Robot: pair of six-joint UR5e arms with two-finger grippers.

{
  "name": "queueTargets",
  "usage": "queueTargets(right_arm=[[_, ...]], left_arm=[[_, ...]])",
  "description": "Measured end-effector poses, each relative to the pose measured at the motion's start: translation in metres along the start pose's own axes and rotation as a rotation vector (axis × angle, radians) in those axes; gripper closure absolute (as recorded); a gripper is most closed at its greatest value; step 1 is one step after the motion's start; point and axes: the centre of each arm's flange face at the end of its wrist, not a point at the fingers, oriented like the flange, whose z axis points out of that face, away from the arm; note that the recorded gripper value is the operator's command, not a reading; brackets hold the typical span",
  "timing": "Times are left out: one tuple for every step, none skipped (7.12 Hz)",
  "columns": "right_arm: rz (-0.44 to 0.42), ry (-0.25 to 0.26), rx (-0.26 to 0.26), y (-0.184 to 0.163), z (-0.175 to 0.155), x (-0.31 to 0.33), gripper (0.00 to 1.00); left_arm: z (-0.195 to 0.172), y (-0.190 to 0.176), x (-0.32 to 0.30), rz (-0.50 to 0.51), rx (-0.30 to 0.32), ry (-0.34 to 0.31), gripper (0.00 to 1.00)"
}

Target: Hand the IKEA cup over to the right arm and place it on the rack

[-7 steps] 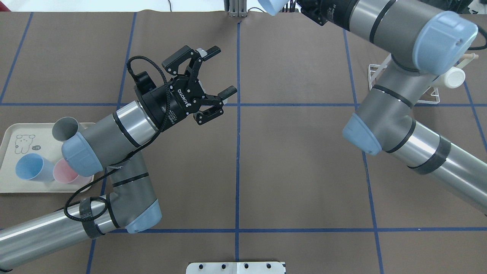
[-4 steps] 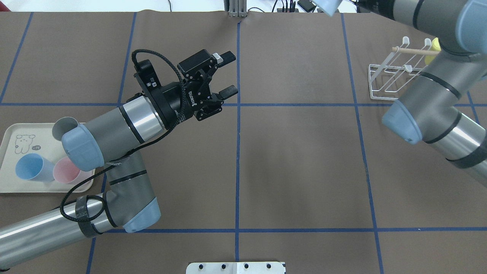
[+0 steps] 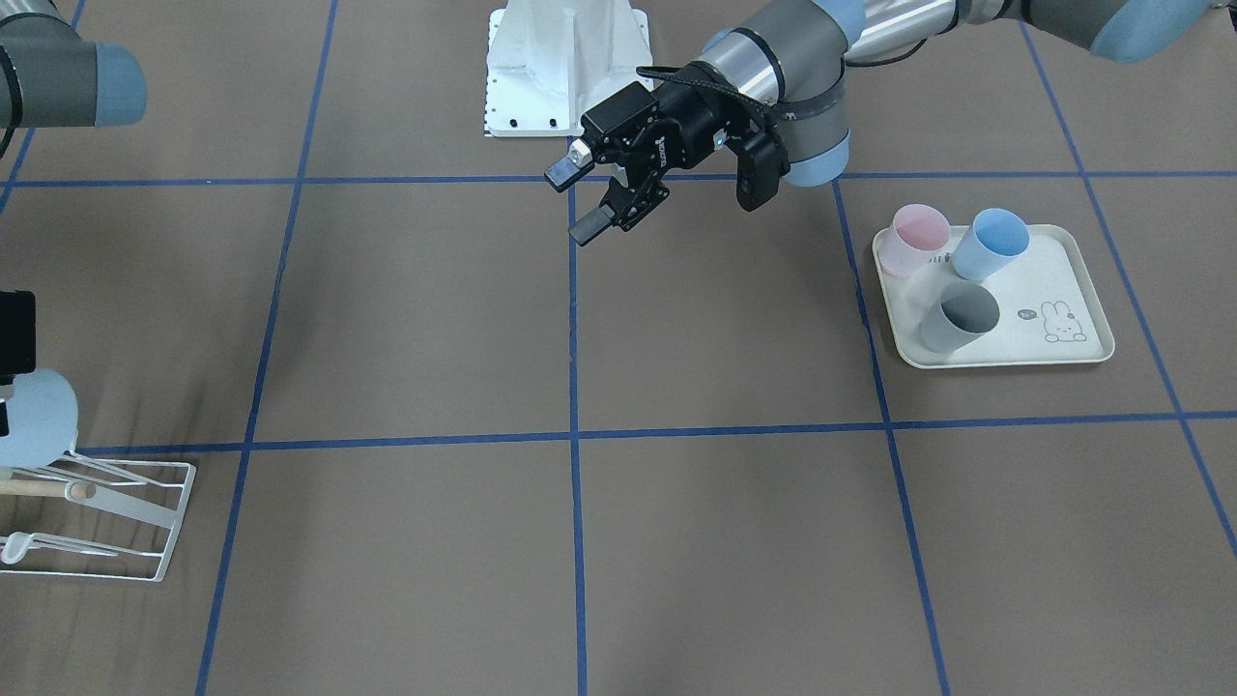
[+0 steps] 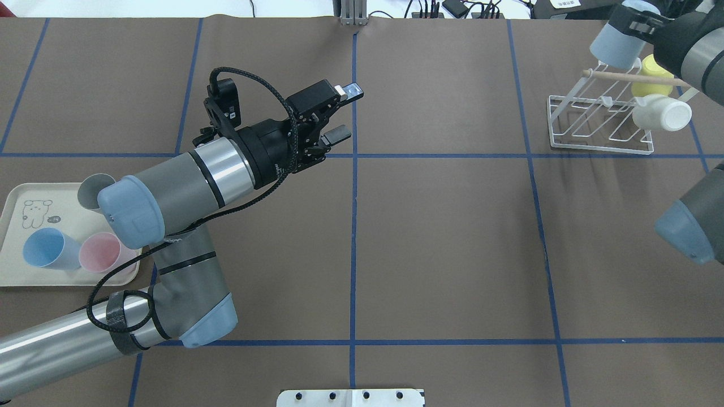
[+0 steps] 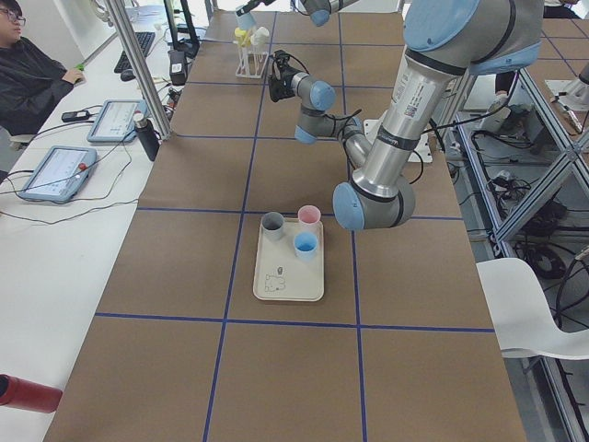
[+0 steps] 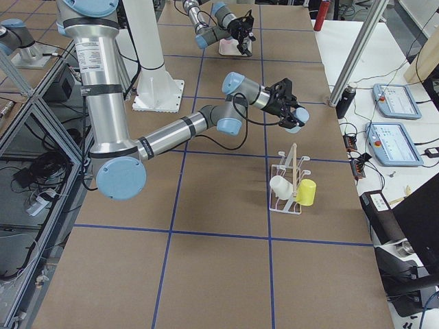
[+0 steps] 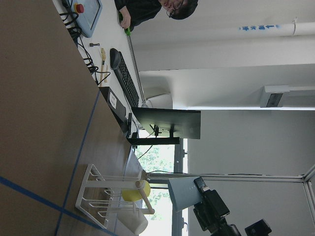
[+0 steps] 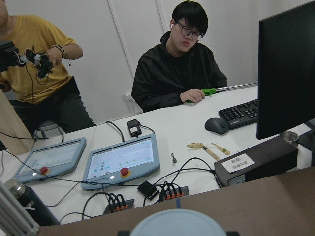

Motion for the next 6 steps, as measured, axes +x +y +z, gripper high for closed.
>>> queueTargets(right_arm=[[-0.038,0.05,-0.008,0.01,0.001,0.017,1.0],[-0.061,0.081,-0.021,0.021,0.002,0.028,1.0],[-0.077,0.105,-0.039,0.031,0.002,0.038,1.0],[-0.089,0.126,-0.052,0.038,0.002,0.049,1.0],[-0.112,0.15,-0.057,0.044,0.001,0.06,1.0],[-0.144,0.172,-0.059,0.048,0.001,0.07,1.0]], left_arm=[[0.002,0.002,0.004,0.043,0.01,-0.037,0.0],[0.003,0.002,0.005,0.064,0.015,-0.059,0.0],[0.003,0.003,0.005,0.072,0.017,-0.067,0.0],[0.003,0.003,0.005,0.074,0.017,-0.07,0.0],[0.003,0.003,0.004,0.075,0.017,-0.071,0.0],[0.003,0.004,0.004,0.075,0.016,-0.072,0.0]])
